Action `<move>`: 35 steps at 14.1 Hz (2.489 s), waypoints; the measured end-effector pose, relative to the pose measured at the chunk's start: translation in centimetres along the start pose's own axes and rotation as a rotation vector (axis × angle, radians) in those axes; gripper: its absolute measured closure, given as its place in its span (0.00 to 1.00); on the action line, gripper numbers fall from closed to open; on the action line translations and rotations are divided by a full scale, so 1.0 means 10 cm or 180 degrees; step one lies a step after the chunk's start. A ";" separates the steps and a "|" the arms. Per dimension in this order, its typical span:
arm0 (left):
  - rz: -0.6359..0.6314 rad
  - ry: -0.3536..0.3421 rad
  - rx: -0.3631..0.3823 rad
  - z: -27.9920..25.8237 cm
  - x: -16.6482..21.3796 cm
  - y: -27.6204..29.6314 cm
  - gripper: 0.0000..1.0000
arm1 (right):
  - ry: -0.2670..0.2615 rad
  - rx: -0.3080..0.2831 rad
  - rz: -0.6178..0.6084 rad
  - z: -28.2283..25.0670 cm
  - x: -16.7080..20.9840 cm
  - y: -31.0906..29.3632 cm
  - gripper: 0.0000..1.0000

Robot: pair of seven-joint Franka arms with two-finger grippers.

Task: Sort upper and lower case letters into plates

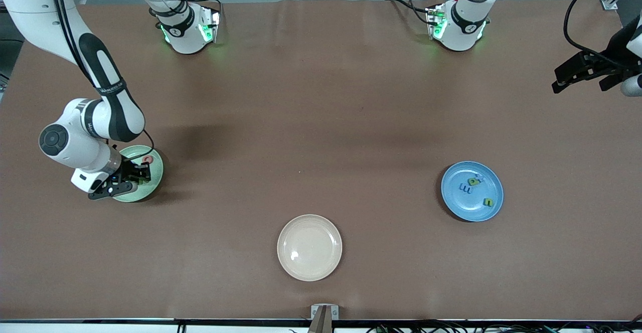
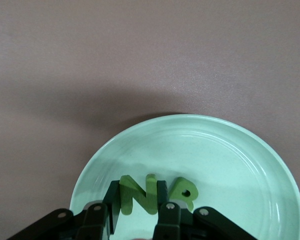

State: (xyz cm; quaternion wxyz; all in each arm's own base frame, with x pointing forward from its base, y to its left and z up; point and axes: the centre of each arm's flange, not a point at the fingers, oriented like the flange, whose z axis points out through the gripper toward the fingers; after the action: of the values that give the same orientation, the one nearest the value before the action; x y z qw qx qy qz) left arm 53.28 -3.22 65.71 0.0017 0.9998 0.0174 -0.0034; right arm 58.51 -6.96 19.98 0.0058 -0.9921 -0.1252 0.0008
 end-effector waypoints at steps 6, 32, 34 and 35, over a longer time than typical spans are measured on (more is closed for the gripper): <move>0.0016 0.0013 0.0000 0.06 0.02 0.03 0.00 | -0.0026 0.0013 -0.0012 0.09 0.00 -0.03 0.67; -0.0036 0.0083 0.0077 0.26 0.12 -0.08 0.00 | 0.0093 -0.0025 0.0931 -4.77 -0.27 -0.62 0.00; -0.0034 0.0113 0.0075 0.25 0.12 -0.08 0.00 | 0.0116 -0.0023 0.0943 -4.77 -0.19 -0.82 0.00; -0.0034 0.0124 0.0074 0.25 0.13 -0.08 0.00 | 0.0148 -0.0025 0.0945 -4.76 -0.14 -0.88 0.00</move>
State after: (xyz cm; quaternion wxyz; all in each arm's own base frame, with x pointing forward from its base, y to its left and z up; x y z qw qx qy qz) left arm 54.53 -2.42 63.21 -0.0102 0.9996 0.0227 0.0159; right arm 55.07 0.68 67.64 0.0046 -0.9995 0.0230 -0.0218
